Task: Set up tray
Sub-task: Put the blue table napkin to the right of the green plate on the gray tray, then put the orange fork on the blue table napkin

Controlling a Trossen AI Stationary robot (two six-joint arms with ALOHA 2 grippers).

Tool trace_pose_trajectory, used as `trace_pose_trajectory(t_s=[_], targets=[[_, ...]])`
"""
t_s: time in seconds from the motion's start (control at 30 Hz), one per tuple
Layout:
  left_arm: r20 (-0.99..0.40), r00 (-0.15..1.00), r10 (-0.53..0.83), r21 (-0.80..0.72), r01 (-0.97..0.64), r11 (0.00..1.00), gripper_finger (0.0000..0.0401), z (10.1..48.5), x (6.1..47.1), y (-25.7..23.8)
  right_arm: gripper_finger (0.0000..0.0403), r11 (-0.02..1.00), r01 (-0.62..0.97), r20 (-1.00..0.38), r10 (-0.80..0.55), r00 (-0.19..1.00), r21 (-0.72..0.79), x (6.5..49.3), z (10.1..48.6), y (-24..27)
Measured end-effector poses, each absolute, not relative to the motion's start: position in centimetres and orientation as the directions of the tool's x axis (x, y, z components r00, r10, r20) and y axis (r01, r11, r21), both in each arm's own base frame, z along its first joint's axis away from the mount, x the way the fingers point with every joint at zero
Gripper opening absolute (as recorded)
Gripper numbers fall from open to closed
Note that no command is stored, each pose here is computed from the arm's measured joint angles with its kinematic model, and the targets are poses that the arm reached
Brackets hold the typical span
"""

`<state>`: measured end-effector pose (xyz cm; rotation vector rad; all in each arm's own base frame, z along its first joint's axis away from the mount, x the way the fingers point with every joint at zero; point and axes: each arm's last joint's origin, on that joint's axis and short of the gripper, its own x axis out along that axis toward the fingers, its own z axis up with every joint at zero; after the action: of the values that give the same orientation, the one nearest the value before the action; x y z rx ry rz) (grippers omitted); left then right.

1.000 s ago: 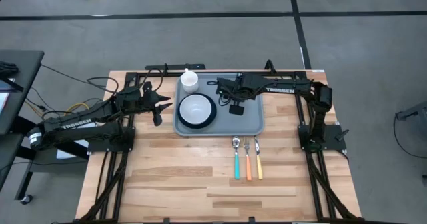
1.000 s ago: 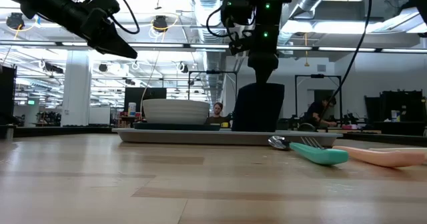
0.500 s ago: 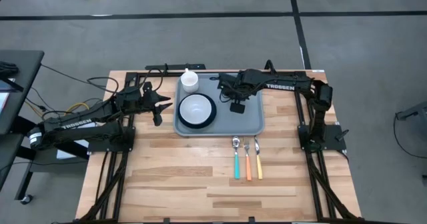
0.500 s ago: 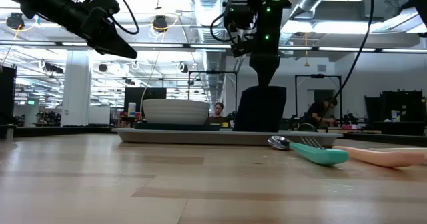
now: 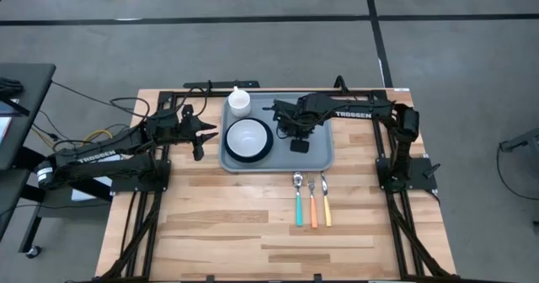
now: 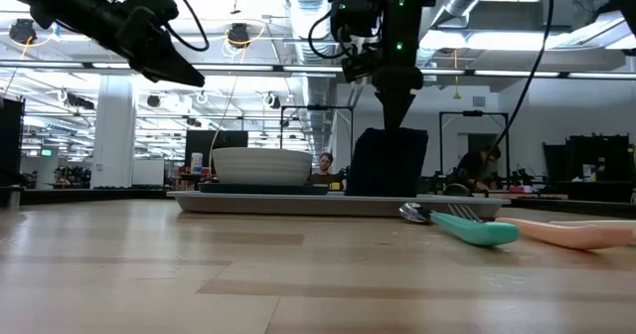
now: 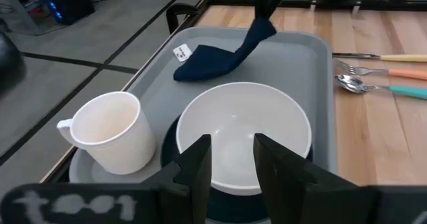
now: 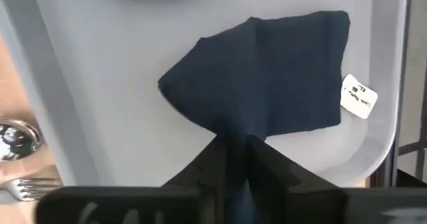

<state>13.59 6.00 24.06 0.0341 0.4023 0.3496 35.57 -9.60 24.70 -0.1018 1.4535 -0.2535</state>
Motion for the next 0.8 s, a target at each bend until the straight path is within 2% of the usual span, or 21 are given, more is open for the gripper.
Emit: trace_pose_trajectory(t_s=[0.3, 0.47, 0.67, 0.8], targets=[[-0.377, 0.862, 0.339, 0.1, -0.325, 0.94, 0.0103, 24.1, 13.6, 6.0, 0.0138, 0.986, 0.097, -0.985, -0.141, 0.094, -0.132, 35.4, 24.6, -9.3], [-0.377, 0.862, 0.339, 0.1, -0.325, 0.94, 0.0103, 24.1, 13.6, 6.0, 0.0175, 0.988, 0.096, -0.987, -0.133, 0.091, -0.124, 35.3, 24.6, -9.3], [-0.377, 0.862, 0.339, 0.1, -0.326, 0.94, 0.0103, 24.1, 13.6, 6.0, 0.0189, 0.989, 0.078, -0.99, -0.127, 0.067, -0.122, 35.1, 24.6, -9.3], [-0.377, 0.862, 0.339, 0.1, -0.326, 0.94, 0.0103, 24.1, 13.6, 6.0, 0.0183, 0.991, 0.081, -0.994, -0.108, -0.003, -0.108, 34.4, 24.5, -9.1]])
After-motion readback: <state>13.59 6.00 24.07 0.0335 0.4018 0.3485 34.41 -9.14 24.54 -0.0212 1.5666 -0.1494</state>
